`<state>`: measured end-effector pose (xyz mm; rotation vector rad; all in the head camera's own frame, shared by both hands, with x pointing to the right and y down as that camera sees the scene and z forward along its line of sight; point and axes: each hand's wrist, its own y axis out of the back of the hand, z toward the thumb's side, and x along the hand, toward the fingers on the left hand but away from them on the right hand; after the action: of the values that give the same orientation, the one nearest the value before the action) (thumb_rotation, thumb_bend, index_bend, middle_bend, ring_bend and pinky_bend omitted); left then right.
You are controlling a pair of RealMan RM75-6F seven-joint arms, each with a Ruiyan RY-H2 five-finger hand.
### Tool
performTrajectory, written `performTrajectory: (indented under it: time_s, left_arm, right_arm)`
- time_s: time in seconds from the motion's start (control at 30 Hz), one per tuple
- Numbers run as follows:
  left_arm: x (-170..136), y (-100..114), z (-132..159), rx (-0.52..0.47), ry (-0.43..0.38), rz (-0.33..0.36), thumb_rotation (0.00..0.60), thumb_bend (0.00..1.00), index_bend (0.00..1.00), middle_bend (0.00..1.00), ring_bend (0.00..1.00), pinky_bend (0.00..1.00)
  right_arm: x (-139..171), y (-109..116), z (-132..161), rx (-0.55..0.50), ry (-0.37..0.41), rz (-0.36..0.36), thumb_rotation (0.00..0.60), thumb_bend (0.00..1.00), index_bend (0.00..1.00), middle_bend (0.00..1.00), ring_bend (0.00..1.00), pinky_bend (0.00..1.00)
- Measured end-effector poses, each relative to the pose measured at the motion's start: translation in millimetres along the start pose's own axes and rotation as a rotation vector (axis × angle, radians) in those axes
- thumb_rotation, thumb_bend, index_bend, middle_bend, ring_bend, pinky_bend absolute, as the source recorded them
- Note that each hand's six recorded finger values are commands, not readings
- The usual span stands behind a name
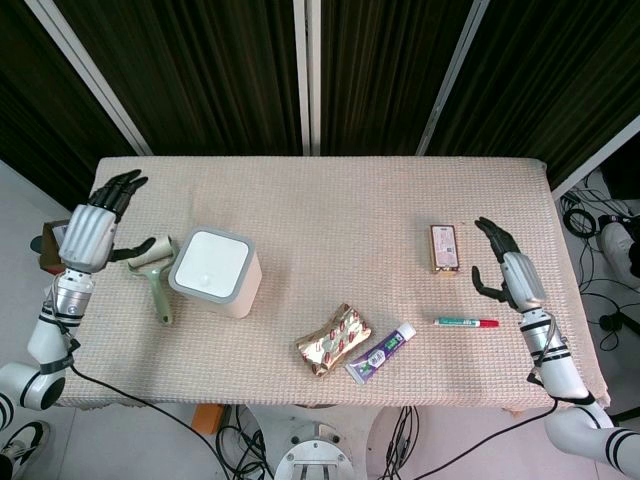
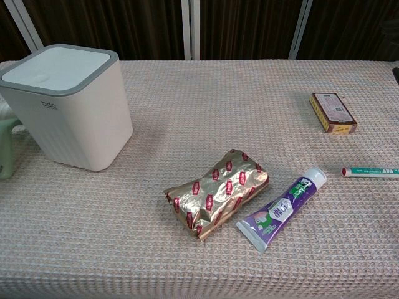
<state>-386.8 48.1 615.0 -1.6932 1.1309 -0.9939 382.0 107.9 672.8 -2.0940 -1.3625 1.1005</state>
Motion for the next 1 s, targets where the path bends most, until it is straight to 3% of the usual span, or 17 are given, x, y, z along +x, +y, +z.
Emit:
performTrajectory:
  time_s: [0.37,0.5,0.6,0.63,0.77,0.8,0.87,1.0]
  left_arm:
    - [-7,1,6,-0.001,-0.022,-0.018,0.598,0.19,0.10,0.08,0.09,0.24]
    - [-14,2,13,-0.007,-0.058,-0.027,0.600,0.31,0.18,0.11,0.09,0.24]
    - [-24,4,23,-0.021,-0.102,-0.020,0.586,0.31,0.19,0.13,0.09,0.24]
    - [-29,4,28,-0.027,-0.124,-0.020,0.551,0.32,0.19,0.14,0.09,0.24]
    - [-53,1,45,-0.021,-0.197,-0.054,0.260,0.29,0.19,0.19,0.09,0.24]
    - [-59,-1,49,-0.015,-0.210,-0.065,0.226,0.27,0.19,0.20,0.09,0.24]
    - [-75,-6,58,-0.011,-0.231,-0.090,0.186,0.18,0.18,0.24,0.09,0.24]
    - [-94,-20,69,-0.028,-0.241,-0.122,0.184,0.09,0.18,0.29,0.09,0.24]
  right_arm:
    - [1,-1,4,-0.001,0.009,0.002,0.600,0.48,0.00,0.00,0.00,0.00]
    - [3,0,3,-0.002,0.007,-0.001,0.600,0.48,0.00,0.00,0.00,0.00]
    - [7,0,-1,-0.009,-0.003,-0.004,0.600,0.48,0.00,0.00,0.00,0.00]
    - [8,0,-2,-0.015,-0.008,-0.004,0.600,0.48,0.00,0.00,0.00,0.00]
    - [19,3,-13,-0.054,-0.037,-0.002,0.600,0.48,0.00,0.00,0.00,0.00]
    - [22,5,-16,-0.052,-0.042,-0.007,0.600,0.48,0.00,0.00,0.00,0.00]
    - [28,8,-24,-0.029,-0.051,-0.022,0.600,0.50,0.00,0.00,0.00,0.00]
    - [39,9,-42,0.005,-0.077,-0.036,0.600,0.52,0.00,0.00,0.00,0.00]
